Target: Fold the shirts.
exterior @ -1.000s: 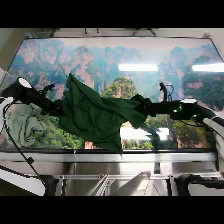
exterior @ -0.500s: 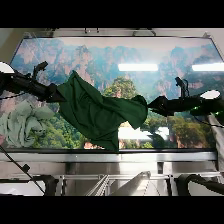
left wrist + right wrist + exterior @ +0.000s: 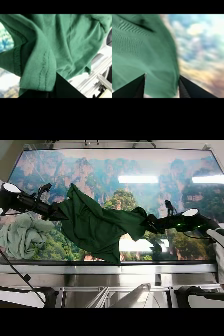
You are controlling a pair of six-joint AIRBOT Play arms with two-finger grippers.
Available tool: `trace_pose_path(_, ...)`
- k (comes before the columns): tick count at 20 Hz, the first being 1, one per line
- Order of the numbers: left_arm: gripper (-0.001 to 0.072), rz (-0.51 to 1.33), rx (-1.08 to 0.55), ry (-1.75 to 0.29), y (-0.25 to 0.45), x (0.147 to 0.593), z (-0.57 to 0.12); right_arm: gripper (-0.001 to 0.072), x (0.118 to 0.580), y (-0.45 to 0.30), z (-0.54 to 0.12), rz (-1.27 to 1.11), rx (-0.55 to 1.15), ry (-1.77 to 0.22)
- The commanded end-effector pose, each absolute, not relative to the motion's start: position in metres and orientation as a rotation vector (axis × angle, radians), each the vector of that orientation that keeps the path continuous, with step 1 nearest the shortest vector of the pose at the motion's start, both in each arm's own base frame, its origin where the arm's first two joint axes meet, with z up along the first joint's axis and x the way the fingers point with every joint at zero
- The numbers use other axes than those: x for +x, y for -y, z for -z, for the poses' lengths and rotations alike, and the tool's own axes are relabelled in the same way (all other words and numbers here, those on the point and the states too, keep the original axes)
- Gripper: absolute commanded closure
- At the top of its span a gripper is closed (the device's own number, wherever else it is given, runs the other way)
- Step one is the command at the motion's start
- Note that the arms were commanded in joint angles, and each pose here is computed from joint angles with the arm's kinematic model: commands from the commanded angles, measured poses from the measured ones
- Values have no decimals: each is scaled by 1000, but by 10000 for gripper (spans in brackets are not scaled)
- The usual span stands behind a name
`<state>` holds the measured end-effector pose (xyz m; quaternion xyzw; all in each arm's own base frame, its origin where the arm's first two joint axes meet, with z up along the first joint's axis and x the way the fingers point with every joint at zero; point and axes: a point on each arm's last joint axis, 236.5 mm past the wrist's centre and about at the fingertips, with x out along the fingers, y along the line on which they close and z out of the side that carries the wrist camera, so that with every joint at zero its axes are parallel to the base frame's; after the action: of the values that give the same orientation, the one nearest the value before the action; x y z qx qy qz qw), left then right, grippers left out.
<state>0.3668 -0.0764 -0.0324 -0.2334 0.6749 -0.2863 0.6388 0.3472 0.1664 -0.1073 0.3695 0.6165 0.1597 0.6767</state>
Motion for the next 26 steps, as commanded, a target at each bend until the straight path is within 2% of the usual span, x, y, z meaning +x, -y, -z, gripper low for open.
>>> trace_pose_path(1, 686, 651, -537, -1542, 76, 367, 35, 405, 348, -199, 117, -432, 859, -1373)
trace_pose_path(2, 686, 653, -538, -1542, 76, 367, 34, 607, 354, -211, 103, -508, 877, -1324)
trace_pose_path(3, 686, 656, -540, -1544, 77, 366, 34, 691, 362, -222, 83, -593, 903, -1262)
trace_pose_path(6, 687, 677, -558, -1517, 78, 368, 24, 690, 391, -219, 15, -698, 894, -1073)
trace_pose_path(8, 687, 754, -636, -1395, 87, 376, -18, 690, 410, -193, -75, -768, 852, -865)
trace_pose_path(10, 687, 908, -699, -1175, 98, 377, -95, 690, 416, -149, -184, -763, 784, -604)
trace_pose_path(13, 688, 1143, -728, -806, 112, 344, -238, 690, 373, -98, -335, -743, 617, -268)
trace_pose_path(15, 687, 1219, -581, -621, 124, 304, -311, 690, 325, -90, -409, -726, 449, -96)
trace_pose_path(17, 687, 1203, -384, -480, 138, 263, -362, 690, 280, -94, -462, -684, 309, 47)
trace_pose_path(19, 686, 1136, -210, -341, 149, 229, -403, 690, 247, -95, -500, -599, 187, 166)
trace_pose_path(21, 685, 1007, -112, -278, 145, 223, -418, 690, 237, -90, -513, -519, 109, 205)
trace_pose_path(23, 685, 890, -111, -285, 130, 239, -410, 690, 251, -83, -501, -520, 128, 150)
trace_pose_path(26, 684, 876, -230, -411, 118, 278, -356, 689, 304, -63, -453, -589, 257, -46)
